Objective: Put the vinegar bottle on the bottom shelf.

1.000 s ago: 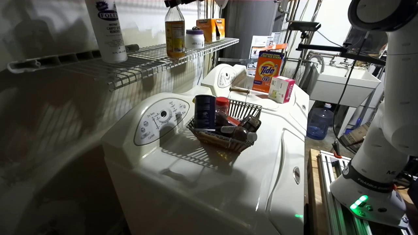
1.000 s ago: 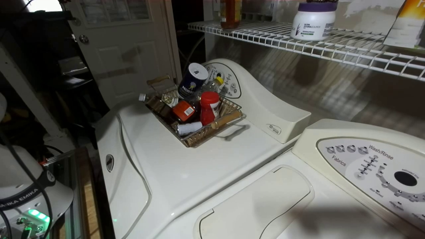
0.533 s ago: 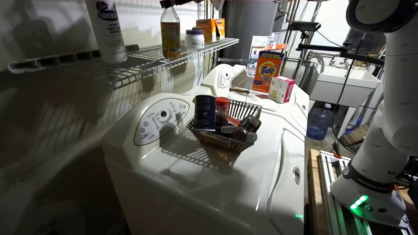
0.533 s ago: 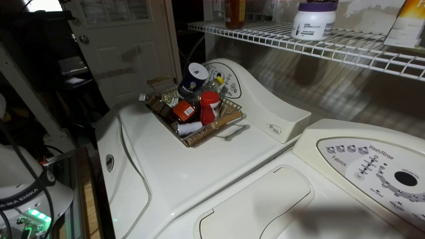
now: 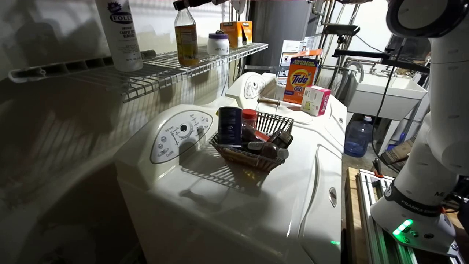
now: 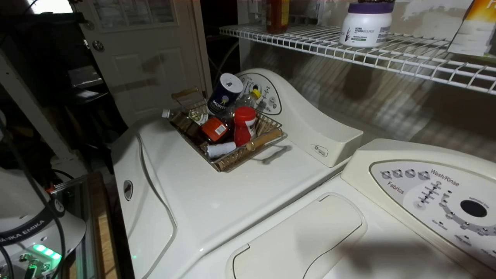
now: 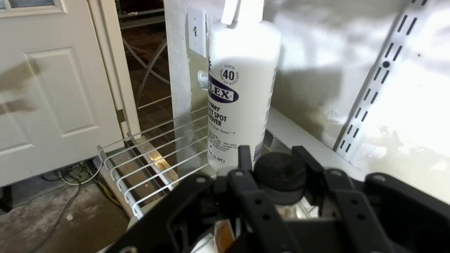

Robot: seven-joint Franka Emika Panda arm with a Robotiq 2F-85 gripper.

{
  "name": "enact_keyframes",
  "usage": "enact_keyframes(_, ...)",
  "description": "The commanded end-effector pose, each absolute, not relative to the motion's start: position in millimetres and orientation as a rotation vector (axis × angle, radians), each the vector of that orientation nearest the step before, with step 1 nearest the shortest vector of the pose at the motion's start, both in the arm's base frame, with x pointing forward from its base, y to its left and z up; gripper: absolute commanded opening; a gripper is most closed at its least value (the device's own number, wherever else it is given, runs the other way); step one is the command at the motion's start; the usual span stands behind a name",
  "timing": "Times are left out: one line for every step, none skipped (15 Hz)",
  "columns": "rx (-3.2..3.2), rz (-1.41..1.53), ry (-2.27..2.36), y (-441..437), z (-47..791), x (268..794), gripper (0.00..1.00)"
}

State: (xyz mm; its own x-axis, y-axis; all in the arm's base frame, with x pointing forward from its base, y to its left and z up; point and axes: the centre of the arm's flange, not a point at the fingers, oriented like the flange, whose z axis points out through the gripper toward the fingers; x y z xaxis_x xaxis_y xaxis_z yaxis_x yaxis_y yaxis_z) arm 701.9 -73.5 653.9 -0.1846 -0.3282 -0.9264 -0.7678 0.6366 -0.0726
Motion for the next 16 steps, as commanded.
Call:
enact_keyframes(-0.824,0.503,1.744,-68.8,667.8,710.5,0.10)
enact_keyframes(-0.822,0.499,1.745,-68.8,667.4,711.0,0.12)
enact_keyframes(-0.819,0.500,1.746,-69.4,667.6,711.0,0.59)
enact_keyframes(-0.814,0.500,1.745,-70.6,667.6,710.9,0.57)
enact_keyframes(-0.809,0.498,1.743,-71.7,668.6,710.6,0.58)
enact_keyframes(-0.800,0.496,1.733,-72.8,671.4,709.5,0.64)
enact_keyframes(-0.795,0.494,1.724,-73.4,675.6,708.7,0.72)
enact_keyframes(-0.791,0.492,1.716,-73.9,678.9,708.1,0.78)
enact_keyframes(-0.788,0.490,1.710,-74.3,681.8,707.0,0.86)
enact_keyframes(-0.786,0.499,1.705,-74.8,684.0,705.6,0.92)
enact_keyframes(-0.785,0.508,1.710,-76.3,684.1,703.7,0.98)
enact_keyframes(-0.786,0.519,1.711,-77.8,681.9,702.0,1.00)
enact_keyframes(-0.787,0.538,1.704,-80.6,681.4,698.6,1.00)
enact_keyframes(-0.781,0.567,1.692,-82.5,681.1,694.9,1.00)
enact_keyframes(-0.780,0.576,1.687,-85.6,680.6,692.1,1.00)
enact_keyframes(-0.782,0.590,1.680,-89.9,679.7,685.9,1.00)
